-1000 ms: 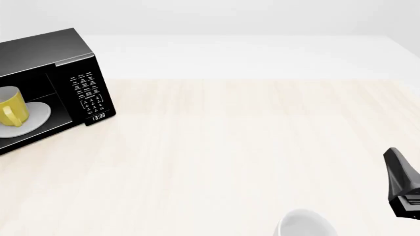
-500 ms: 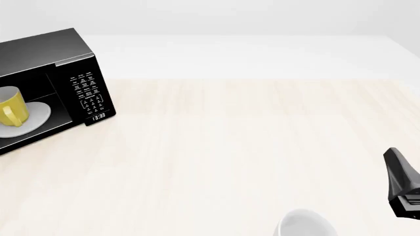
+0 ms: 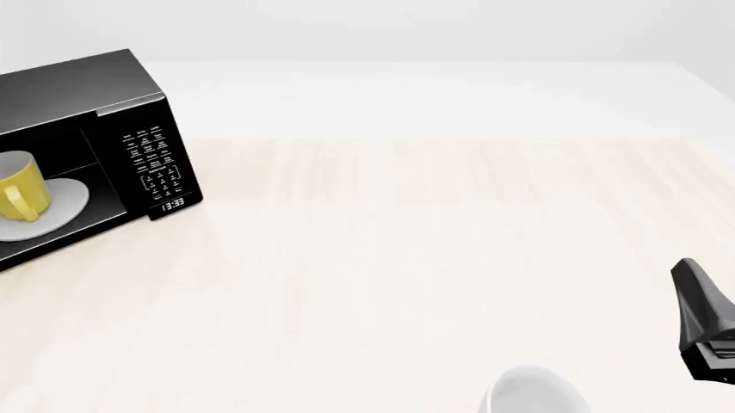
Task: Put the yellow and white mug in the microwave and close it.
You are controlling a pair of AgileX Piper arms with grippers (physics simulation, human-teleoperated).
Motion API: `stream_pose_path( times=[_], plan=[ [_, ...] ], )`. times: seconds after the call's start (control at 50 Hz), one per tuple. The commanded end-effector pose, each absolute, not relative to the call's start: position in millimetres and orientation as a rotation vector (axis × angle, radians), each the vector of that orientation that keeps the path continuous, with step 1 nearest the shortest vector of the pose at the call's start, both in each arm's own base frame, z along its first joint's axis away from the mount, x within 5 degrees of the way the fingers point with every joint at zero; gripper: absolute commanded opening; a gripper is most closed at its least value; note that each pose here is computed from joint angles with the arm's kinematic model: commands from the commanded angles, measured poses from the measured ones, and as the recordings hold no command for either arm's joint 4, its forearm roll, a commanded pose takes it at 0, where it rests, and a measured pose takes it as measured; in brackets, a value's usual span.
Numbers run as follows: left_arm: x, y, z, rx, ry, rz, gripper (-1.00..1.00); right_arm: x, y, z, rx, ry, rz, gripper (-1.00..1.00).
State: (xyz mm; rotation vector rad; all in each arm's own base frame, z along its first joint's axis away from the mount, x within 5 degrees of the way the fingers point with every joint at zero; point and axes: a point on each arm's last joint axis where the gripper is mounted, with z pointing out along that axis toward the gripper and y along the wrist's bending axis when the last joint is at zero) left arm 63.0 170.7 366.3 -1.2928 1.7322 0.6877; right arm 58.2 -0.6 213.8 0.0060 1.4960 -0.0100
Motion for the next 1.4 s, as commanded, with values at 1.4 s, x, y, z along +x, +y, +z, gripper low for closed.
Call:
stream_pose_path(
  times=[1.4],
  plan=[
    [54, 200, 287, -1.284, 1.989, 0.761, 1.0, 58, -1, 214, 0.007, 1.497, -0.011, 1.0]
  ],
)
